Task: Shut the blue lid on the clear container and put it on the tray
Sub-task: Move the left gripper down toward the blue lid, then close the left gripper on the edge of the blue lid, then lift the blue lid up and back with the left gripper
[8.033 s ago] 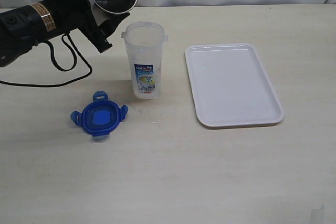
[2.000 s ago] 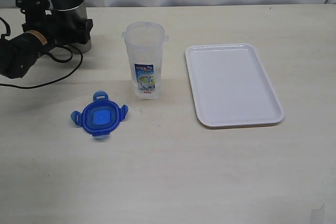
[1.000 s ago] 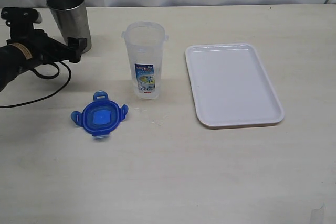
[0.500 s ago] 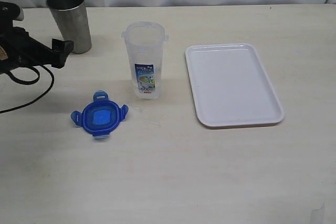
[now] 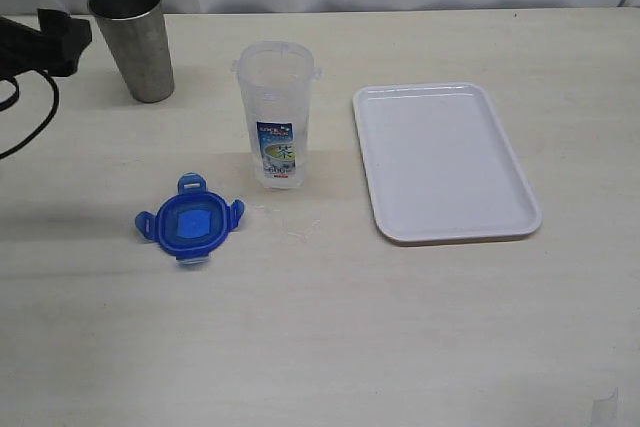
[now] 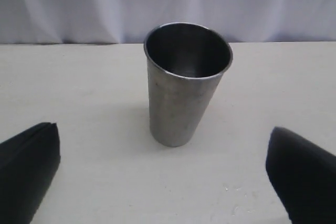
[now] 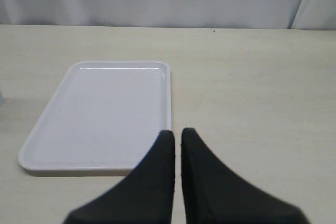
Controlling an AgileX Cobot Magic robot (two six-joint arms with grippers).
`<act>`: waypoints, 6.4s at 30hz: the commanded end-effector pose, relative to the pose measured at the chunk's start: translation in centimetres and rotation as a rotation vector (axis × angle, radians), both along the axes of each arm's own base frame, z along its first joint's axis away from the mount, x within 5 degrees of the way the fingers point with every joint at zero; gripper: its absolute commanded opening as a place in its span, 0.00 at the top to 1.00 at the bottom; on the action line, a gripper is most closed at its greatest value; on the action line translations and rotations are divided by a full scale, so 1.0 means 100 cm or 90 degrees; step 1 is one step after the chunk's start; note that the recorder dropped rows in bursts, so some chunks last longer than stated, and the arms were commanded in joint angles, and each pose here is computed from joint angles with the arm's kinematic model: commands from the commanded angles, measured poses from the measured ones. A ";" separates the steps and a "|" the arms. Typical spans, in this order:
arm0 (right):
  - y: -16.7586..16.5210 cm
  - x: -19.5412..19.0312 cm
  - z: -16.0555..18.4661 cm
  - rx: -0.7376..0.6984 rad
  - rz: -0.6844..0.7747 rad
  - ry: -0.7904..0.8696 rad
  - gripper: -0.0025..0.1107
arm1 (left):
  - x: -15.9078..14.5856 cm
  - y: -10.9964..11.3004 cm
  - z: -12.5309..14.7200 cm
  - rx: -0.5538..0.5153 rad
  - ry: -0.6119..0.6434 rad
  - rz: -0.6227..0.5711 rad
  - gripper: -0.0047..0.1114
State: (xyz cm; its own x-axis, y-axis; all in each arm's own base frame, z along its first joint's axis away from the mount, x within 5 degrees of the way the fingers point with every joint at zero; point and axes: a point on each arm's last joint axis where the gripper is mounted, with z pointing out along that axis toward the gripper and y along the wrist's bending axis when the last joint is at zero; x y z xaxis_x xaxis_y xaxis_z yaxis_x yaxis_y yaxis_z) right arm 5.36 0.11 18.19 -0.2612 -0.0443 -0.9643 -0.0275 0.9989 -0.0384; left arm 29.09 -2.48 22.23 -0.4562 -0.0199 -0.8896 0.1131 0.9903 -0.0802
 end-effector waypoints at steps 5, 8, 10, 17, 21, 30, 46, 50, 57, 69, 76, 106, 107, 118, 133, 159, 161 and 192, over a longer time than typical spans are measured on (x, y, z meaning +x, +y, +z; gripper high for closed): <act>0.000 0.000 0.000 -0.003 0.002 -0.004 0.94 | -0.019 0.000 0.027 0.036 0.040 0.022 0.10; 0.000 0.000 0.000 -0.003 0.002 -0.004 0.94 | -0.027 0.000 0.026 0.054 0.082 0.031 0.10; 0.000 0.000 0.000 -0.003 0.002 -0.004 0.94 | -0.030 0.004 0.024 0.057 0.130 0.058 0.10; 0.000 0.000 0.000 -0.003 0.002 -0.004 0.94 | -0.037 0.009 0.032 0.040 0.290 0.128 0.10; 0.000 0.000 0.000 -0.003 0.002 -0.004 0.94 | -0.041 0.010 0.035 0.071 0.346 0.121 0.10; 0.000 0.000 0.000 -0.003 0.002 -0.004 0.94 | -0.048 0.002 0.027 0.043 0.394 0.072 0.39; 0.000 0.000 0.000 -0.003 0.002 -0.004 0.94 | -0.038 -0.012 -0.046 -0.023 0.530 0.029 0.45; 0.000 0.000 0.000 -0.003 0.002 -0.004 0.94 | -0.030 -0.013 -0.056 -0.043 0.525 0.044 0.45; 0.000 0.000 0.000 -0.003 0.002 -0.004 0.94 | -0.026 -0.043 -0.070 -0.002 0.501 -0.026 0.45; 0.000 0.000 0.000 -0.003 0.002 -0.004 0.94 | -0.031 -0.075 -0.085 -0.041 0.533 -0.035 0.45; 0.000 0.000 0.000 -0.003 0.002 -0.004 0.94 | -0.032 -0.076 -0.090 -0.052 0.557 -0.023 0.45; 0.000 0.000 0.000 -0.003 0.002 -0.004 0.94 | -0.023 -0.077 -0.111 -0.019 0.535 -0.043 0.63; 0.000 0.000 0.000 -0.003 0.002 -0.004 0.94 | -0.022 -0.077 -0.111 -0.013 0.533 -0.051 0.63; 0.000 0.000 0.000 -0.003 0.002 -0.004 0.94 | -0.018 -0.079 -0.107 -0.006 0.521 -0.067 0.78; 0.000 0.000 0.000 -0.003 0.002 -0.004 0.94 | -0.019 -0.079 -0.108 -0.003 0.528 -0.070 0.87; 0.000 0.000 0.000 -0.003 0.002 -0.004 0.94 | 0.004 -0.082 -0.031 0.155 0.435 -0.227 0.96; 0.000 0.000 0.000 -0.003 0.002 -0.004 0.94 | 0.006 -0.080 -0.020 0.190 0.416 -0.237 0.96; 0.000 0.000 0.000 -0.003 0.002 -0.004 0.94 | 0.029 -0.106 0.051 0.297 0.067 -0.277 0.96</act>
State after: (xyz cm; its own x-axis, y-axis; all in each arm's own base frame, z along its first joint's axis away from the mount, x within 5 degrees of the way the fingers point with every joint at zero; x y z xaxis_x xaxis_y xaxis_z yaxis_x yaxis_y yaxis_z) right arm 5.36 0.11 18.19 -0.2612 -0.0443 -0.9643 -0.0275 0.9989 -0.0384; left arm 31.69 -12.53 26.64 -0.5091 0.5329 -0.6759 0.5095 0.8195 0.2623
